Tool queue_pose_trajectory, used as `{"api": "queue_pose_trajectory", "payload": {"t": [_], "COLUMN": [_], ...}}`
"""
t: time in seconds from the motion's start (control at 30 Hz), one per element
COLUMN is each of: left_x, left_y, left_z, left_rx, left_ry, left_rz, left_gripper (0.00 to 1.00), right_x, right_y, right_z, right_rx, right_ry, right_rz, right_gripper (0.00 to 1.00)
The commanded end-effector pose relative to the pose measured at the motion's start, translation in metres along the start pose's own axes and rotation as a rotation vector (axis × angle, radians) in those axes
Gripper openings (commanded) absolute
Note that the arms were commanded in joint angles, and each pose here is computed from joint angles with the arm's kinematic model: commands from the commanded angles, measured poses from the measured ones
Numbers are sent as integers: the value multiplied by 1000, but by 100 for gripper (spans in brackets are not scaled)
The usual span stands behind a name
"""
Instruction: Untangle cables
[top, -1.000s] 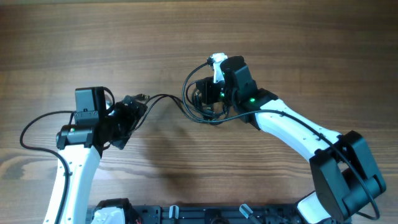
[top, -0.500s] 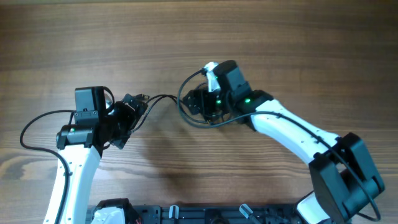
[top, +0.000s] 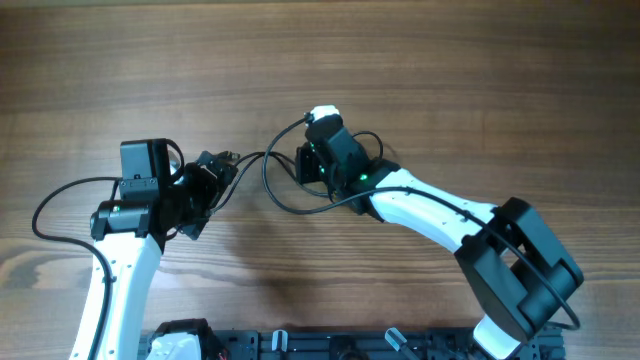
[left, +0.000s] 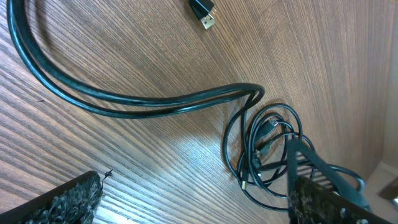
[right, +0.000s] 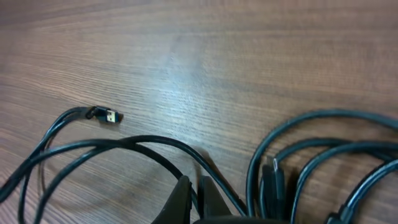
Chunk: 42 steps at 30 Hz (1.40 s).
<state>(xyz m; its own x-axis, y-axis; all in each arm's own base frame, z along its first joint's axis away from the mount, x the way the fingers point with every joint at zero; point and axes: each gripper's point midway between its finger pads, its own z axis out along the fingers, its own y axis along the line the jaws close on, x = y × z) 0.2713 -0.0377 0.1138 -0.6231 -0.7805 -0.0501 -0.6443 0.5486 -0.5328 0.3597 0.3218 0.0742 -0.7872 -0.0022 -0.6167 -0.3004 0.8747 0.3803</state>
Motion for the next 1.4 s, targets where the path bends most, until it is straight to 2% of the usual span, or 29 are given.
{"api": "queue_pose_trajectory", "payload": {"t": [0.0, 0.07, 0.13, 0.33, 0.47, 0.63, 0.77, 0.87, 0.97, 1.03, 1.23, 1.37], "left_x": [-1, 6, 14, 14, 15, 15, 15, 16, 16, 15, 16, 19], "left_y": [4, -4, -20, -29, -29, -29, -28, -28, -28, -28, -28, -30], "left_z": [2, 2, 0, -1, -1, -1, -1, -1, -1, -1, -1, -2], "left_rx": [-17, 28, 116, 161, 161, 162, 159, 156, 157, 157, 157, 174], "left_ry": [-2, 40, 93, 97, 97, 98, 100, 102, 102, 101, 102, 119], "left_rz": [2, 35, 124, 163, 163, 163, 161, 160, 160, 160, 160, 163], "left_gripper": [100, 100, 100, 100, 100, 100, 100, 100, 100, 100, 100, 100], "right_x": [-79, -126, -153, -205, -214, -222, -245, -260, -274, -285, -310, -323], "right_y": [44, 73, 89, 112, 102, 99, 112, 110, 117, 112, 106, 115], "right_z": [-61, -118, -166, -313, -372, -396, -473, -526, -578, -607, -648, -617], "right_rx": [-90, -166, -228, -380, -369, -378, -501, -473, -417, -364, -267, -252], "right_ry": [-207, -350, -456, -805, -941, -1028, -1314, -1467, -1599, -1678, -1801, -1726], "right_rz": [-60, -78, -69, -39, 0, 29, 18, 22, -47, -14, 61, 48], "right_gripper": [4, 4, 4, 4, 4, 4, 4, 4, 4, 4, 4, 4]}}
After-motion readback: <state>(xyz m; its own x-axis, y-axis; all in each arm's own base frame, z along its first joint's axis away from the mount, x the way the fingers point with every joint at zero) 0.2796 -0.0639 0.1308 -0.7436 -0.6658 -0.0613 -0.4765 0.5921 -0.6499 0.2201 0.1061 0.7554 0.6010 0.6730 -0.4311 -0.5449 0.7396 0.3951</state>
